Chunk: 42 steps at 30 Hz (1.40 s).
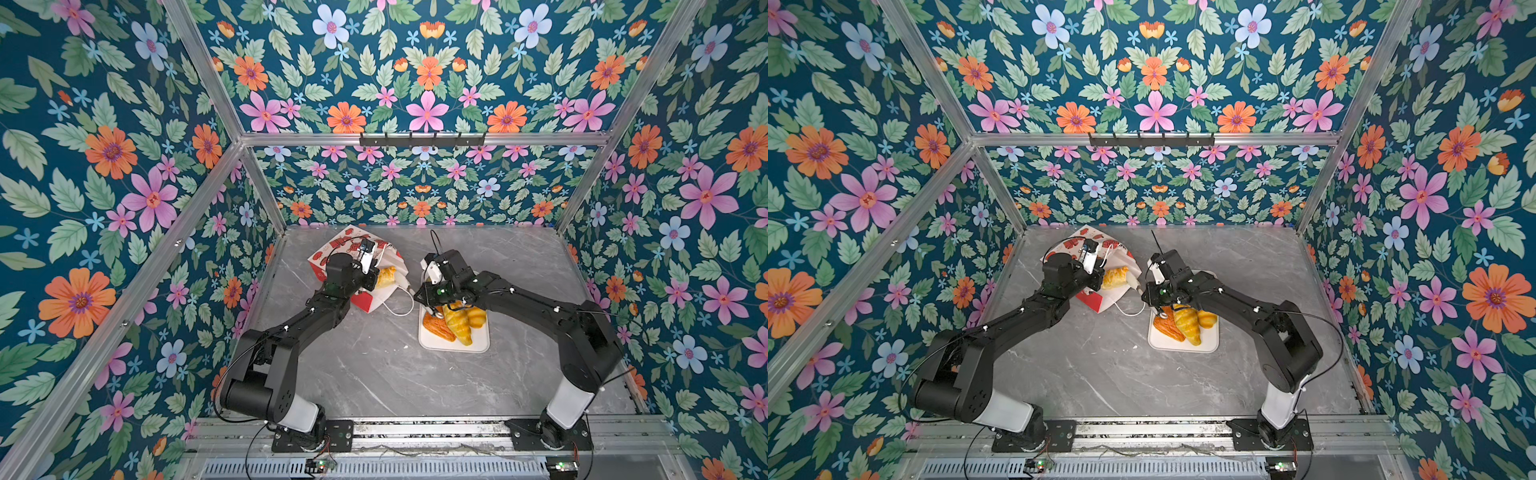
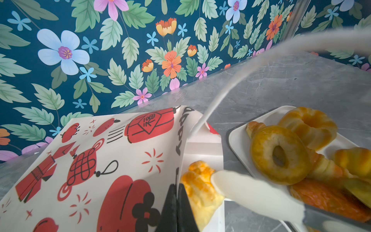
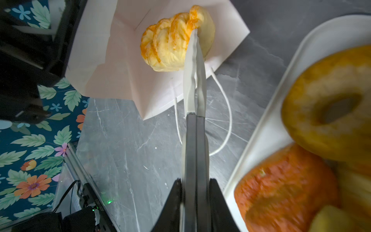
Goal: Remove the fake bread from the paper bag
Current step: 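Lift the pale twisted bread out of the bag over the tray, then lower the twisted bread onto the tray and open the right tongs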
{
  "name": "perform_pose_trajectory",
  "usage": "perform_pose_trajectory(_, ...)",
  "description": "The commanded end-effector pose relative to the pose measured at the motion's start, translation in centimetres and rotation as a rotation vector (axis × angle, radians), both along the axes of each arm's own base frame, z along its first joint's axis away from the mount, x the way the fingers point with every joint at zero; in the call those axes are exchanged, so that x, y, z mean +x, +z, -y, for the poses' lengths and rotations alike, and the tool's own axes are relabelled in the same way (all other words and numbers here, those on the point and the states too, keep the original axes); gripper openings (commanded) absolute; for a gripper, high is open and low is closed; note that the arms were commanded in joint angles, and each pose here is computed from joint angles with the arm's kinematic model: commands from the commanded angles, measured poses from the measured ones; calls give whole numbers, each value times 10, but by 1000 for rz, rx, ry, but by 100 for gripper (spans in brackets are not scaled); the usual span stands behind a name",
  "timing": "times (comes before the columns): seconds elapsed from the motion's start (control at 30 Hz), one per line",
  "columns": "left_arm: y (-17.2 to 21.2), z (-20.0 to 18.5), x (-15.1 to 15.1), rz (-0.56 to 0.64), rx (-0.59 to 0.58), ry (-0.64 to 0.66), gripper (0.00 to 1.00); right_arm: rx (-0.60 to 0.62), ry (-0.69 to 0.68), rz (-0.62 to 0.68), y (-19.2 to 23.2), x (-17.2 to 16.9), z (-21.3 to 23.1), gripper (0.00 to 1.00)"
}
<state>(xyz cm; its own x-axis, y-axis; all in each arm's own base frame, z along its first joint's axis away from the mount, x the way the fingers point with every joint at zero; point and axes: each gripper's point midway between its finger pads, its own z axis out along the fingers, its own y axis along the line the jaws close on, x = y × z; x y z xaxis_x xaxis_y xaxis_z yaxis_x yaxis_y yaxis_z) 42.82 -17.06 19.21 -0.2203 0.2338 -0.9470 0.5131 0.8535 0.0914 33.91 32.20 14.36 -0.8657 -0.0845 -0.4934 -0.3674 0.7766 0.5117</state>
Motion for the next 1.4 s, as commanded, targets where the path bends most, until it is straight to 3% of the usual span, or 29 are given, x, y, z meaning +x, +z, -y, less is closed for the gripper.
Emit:
perform_pose_trajectory(0.0, 7, -1, 4, 25, -14, 14, 0, 20, -16, 67, 22, -2, 11, 8)
perform_pose_trajectory(0.2, 6, -1, 4, 22, -11, 16, 0, 20, -52, 100, 38, -19, 42, 8)
perform_pose_trajectory(0.8, 1, 2, 6, 11, -16, 3, 0, -151, -303, 124, 55, -68, 163, 8)
perform_pose_trajectory(1.37, 3, 5, 4, 20, -31, -13, 0, -249, -435, 66, 27, -102, 208, 10)
